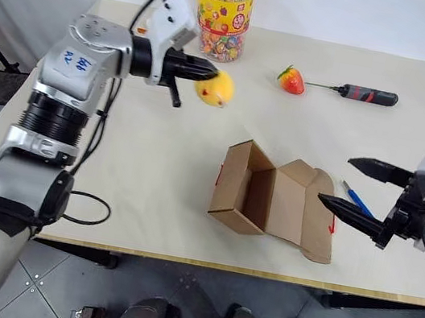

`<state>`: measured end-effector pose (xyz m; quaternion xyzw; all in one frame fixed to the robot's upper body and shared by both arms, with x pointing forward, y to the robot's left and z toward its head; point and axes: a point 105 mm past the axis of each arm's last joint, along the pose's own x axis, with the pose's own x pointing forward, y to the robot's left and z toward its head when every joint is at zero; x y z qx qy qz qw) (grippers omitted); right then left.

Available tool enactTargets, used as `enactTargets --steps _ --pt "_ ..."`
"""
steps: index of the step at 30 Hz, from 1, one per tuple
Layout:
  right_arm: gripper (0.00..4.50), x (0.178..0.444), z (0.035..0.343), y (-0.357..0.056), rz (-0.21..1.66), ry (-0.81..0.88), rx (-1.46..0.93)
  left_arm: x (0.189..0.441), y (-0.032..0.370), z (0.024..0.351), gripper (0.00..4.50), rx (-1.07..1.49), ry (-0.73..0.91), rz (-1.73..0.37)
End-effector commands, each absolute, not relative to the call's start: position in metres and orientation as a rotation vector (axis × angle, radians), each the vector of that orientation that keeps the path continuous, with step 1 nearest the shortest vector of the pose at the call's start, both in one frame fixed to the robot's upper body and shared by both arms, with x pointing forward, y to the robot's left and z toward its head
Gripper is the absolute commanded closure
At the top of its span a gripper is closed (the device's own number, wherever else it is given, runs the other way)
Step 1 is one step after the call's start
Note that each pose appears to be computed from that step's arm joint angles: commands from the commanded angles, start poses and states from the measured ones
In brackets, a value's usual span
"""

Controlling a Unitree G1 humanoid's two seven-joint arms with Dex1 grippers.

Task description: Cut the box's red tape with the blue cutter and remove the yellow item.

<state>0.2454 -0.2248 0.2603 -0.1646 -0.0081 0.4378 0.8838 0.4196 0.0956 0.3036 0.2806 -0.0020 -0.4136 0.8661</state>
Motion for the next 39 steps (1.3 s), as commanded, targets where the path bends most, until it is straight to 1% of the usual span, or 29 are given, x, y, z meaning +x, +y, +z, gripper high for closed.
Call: enactTargets --steps 1,2,5,6,7,8,10,12,14,16,18,20,21,23,25,26,27,29,31,32,34,35,37,39 --pt "0.0 0.246 0.265 -0.227 0.949 -0.065 -0.389 0.428 0.134 0.305 4.48 0.625 0.062 -0.693" --pt "0.0 0.249 0.264 -0.229 0.968 -0.058 -0.393 0.432 0.152 0.299 4.48 0.645 0.109 -0.62" --pt "0.0 0.255 0.259 -0.232 1.021 -0.047 -0.391 0.427 0.204 0.273 4.48 0.729 0.256 -0.475" --pt "0.0 0.258 0.257 -0.233 1.043 -0.038 -0.393 0.424 0.216 0.267 4.48 0.713 0.289 -0.447" --pt "0.0 0.259 0.255 -0.233 1.058 -0.031 -0.396 0.422 0.223 0.263 4.09 0.697 0.307 -0.429" --pt "0.0 0.262 0.255 -0.235 1.067 -0.028 -0.395 0.421 0.226 0.26 3.92 0.704 0.323 -0.419" --pt "0.0 0.267 0.254 -0.237 1.082 -0.024 -0.395 0.416 0.229 0.256 3.34 0.708 0.355 -0.428" --pt "0.0 0.272 0.252 -0.24 1.088 -0.019 -0.396 0.412 0.23 0.256 2.71 0.691 0.355 -0.432" --pt "0.0 0.275 0.255 -0.24 1.096 -0.034 -0.39 0.405 0.227 0.255 2.18 0.673 0.354 -0.471" --pt "0.0 0.277 0.262 -0.238 1.115 -0.068 -0.381 0.394 0.223 0.256 1.48 0.642 0.344 -0.539" --pt "0.0 0.278 0.265 -0.236 1.129 -0.084 -0.375 0.387 0.221 0.254 0.91 0.628 0.342 -0.582" --pt "0.0 0.282 0.264 -0.237 1.157 -0.083 -0.376 0.372 0.214 0.248 0.4 0.603 0.323 -0.711" --pt "0.0 0.283 0.263 -0.237 1.168 -0.082 -0.375 0.363 0.213 0.245 0.04 0.584 0.309 -0.767" --pt "0.0 0.286 0.264 -0.238 1.18 -0.086 -0.373 0.345 0.212 0.237 0.04 0.533 0.293 -0.871" --pt "0.0 0.29 0.264 -0.241 1.18 -0.083 -0.379 0.329 0.216 0.222 0.04 0.55 0.292 -0.932" --pt "0.0 0.293 0.261 -0.245 1.171 -0.065 -0.386 0.321 0.215 0.218 0.04 0.513 0.26 -0.965" --pt "0.0 0.295 0.256 -0.25 1.161 -0.038 -0.398 0.313 0.211 0.219 0.04 0.448 0.202 -1.005" --pt "0.0 0.295 0.245 -0.261 1.134 0.015 -0.424 0.3 0.206 0.229 0.04 0.307 0.035 -1.062" --pt "0.0 0.29 0.227 -0.279 1.077 0.091 -0.442 0.298 0.213 0.216 0.04 0.392 -0.021 -0.957" --pt "0.0 0.287 0.221 -0.284 1.062 0.115 -0.449 0.296 0.215 0.211 0.04 0.447 -0.034 -0.917" --pt "0.0 0.282 0.212 -0.291 1.035 0.142 -0.447 0.289 0.214 0.2 0.04 0.415 -0.027 -0.94" --pt "0.0 0.28 0.209 -0.295 0.999 0.136 -0.429 0.282 0.215 0.189 0.04 0.35 0.014 -0.987" --pt "0.0 0.276 0.198 -0.308 0.888 0.133 -0.376 0.275 0.218 0.168 0.04 0.323 0.044 -0.98" --pt "0.0 0.274 0.193 -0.313 0.803 0.112 -0.355 0.269 0.219 0.159 0.04 0.279 0.057 -0.981"
